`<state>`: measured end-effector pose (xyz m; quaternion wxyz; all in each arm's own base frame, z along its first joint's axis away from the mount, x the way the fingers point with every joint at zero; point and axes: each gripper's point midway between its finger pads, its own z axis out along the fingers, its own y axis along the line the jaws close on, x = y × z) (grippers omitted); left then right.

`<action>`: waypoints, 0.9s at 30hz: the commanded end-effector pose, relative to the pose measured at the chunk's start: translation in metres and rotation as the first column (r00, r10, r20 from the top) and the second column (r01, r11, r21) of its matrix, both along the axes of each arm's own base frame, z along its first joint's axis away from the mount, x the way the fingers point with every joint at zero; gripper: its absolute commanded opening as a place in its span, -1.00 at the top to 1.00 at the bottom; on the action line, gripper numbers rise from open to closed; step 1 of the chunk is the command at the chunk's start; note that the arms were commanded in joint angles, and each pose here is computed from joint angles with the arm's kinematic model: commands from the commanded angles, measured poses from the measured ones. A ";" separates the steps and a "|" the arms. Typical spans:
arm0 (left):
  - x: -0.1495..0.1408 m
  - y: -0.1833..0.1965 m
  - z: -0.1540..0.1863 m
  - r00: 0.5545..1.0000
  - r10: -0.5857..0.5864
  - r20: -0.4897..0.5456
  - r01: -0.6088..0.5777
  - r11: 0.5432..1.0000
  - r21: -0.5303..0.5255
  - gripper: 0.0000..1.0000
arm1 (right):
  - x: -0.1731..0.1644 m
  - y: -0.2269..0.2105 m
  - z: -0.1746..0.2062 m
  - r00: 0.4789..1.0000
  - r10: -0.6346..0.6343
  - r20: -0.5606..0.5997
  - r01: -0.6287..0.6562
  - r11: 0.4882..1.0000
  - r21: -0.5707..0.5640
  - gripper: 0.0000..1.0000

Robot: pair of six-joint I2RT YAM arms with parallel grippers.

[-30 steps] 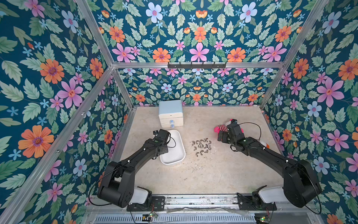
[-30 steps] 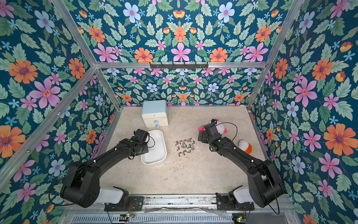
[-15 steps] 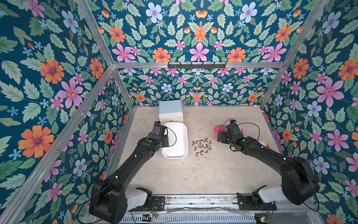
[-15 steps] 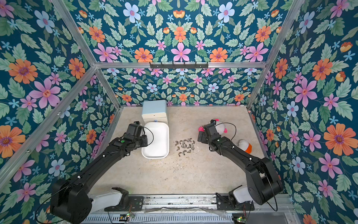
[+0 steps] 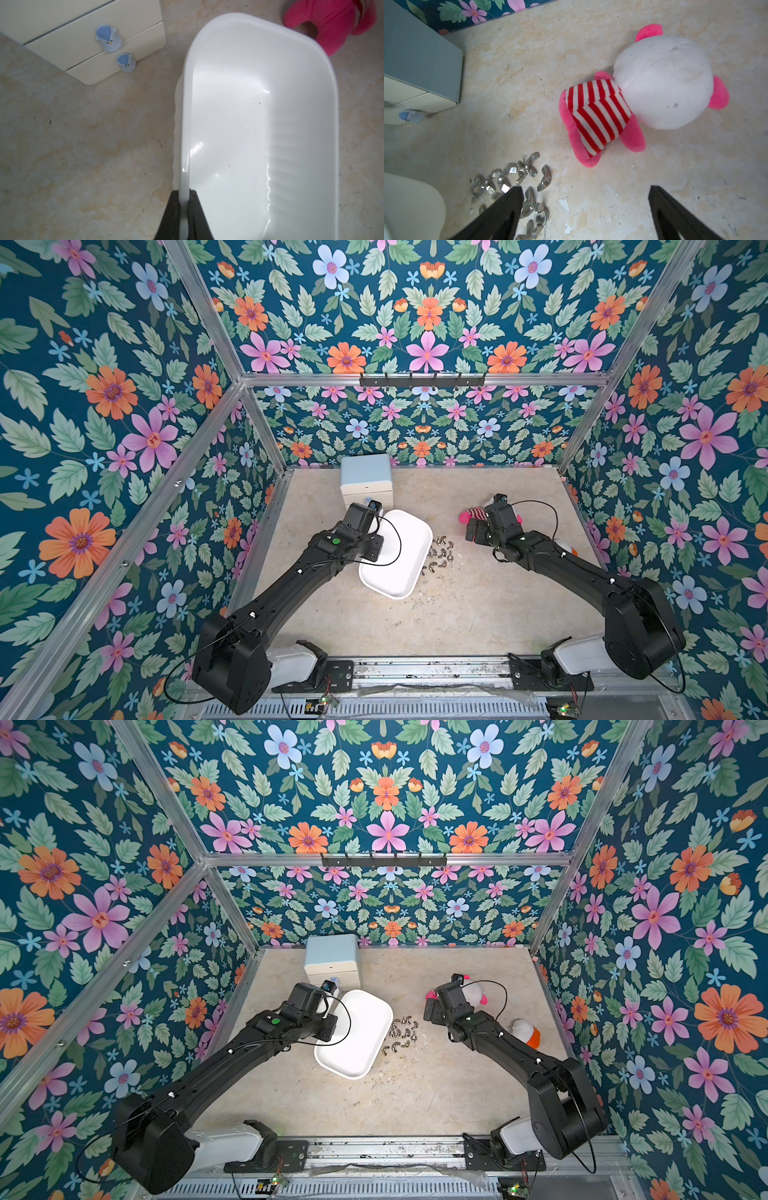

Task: Take out the wing nut from the storage box
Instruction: Place the storage box at the center of the board.

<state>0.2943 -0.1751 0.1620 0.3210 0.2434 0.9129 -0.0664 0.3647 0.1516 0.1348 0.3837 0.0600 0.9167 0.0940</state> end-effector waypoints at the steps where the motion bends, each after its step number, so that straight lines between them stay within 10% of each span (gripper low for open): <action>1: -0.012 -0.018 0.001 0.977 -0.208 0.054 0.205 0.976 0.068 1.00 | 0.003 -0.005 0.012 0.999 -0.022 0.032 0.022 1.000 -0.016 -0.99; 10: -0.014 -0.019 0.006 0.923 -0.375 0.090 0.354 0.916 0.188 1.00 | 0.003 -0.005 0.011 0.999 -0.023 0.031 0.023 1.000 -0.012 -0.99; 19: -0.046 -0.029 0.014 0.715 -0.684 0.144 0.629 0.719 0.295 1.00 | 0.003 -0.006 0.010 0.999 -0.025 0.033 0.026 1.000 -0.009 -0.99; 27: -0.053 -0.028 -0.006 0.679 -0.734 0.019 0.697 0.652 0.299 1.00 | 0.004 -0.005 0.011 0.999 -0.021 0.036 0.021 1.000 0.000 -0.99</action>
